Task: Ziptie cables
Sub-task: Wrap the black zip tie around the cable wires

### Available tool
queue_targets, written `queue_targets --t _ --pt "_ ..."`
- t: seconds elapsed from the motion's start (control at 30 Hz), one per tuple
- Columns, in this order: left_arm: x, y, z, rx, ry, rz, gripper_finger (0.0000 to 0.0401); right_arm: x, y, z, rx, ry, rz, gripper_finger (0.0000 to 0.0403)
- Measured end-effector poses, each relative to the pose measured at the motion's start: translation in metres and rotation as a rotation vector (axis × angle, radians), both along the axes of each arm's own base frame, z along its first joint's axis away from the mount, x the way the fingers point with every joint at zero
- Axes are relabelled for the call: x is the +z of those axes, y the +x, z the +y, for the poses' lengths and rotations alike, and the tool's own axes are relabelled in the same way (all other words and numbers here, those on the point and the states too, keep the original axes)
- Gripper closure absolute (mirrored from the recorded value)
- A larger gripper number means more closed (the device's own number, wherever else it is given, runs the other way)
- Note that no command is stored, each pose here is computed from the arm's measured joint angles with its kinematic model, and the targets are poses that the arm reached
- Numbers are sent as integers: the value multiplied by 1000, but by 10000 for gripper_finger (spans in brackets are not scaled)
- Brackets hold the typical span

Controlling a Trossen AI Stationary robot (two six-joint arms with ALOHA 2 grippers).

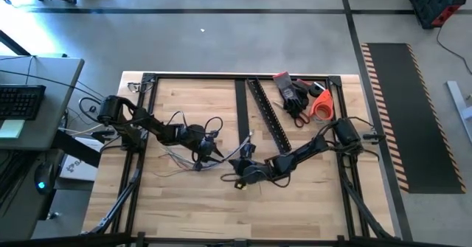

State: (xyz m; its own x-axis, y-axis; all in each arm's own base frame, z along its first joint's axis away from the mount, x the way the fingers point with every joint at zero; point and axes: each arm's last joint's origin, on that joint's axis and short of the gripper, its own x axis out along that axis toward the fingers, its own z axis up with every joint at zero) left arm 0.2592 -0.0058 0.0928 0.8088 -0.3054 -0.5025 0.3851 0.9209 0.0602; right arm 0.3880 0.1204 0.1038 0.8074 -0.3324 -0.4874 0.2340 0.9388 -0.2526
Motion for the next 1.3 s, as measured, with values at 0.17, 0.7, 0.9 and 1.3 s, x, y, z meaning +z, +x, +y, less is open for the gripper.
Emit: queue_targets --t 0.17,0.7,0.9,1.3 --pt "1 1 0 -4 -22 -5 312 5 -1 9 46 -153 -10 403" --pt "8 9 -2 -53 -39 -34 326 9 0 14 98 -237 -22 403" --pt "8 9 -2 -52 -39 -36 376 9 0 14 96 -236 -20 403" --pt "6 9 0 -42 -30 -13 399 1 -14 33 22 -94 -8 403"
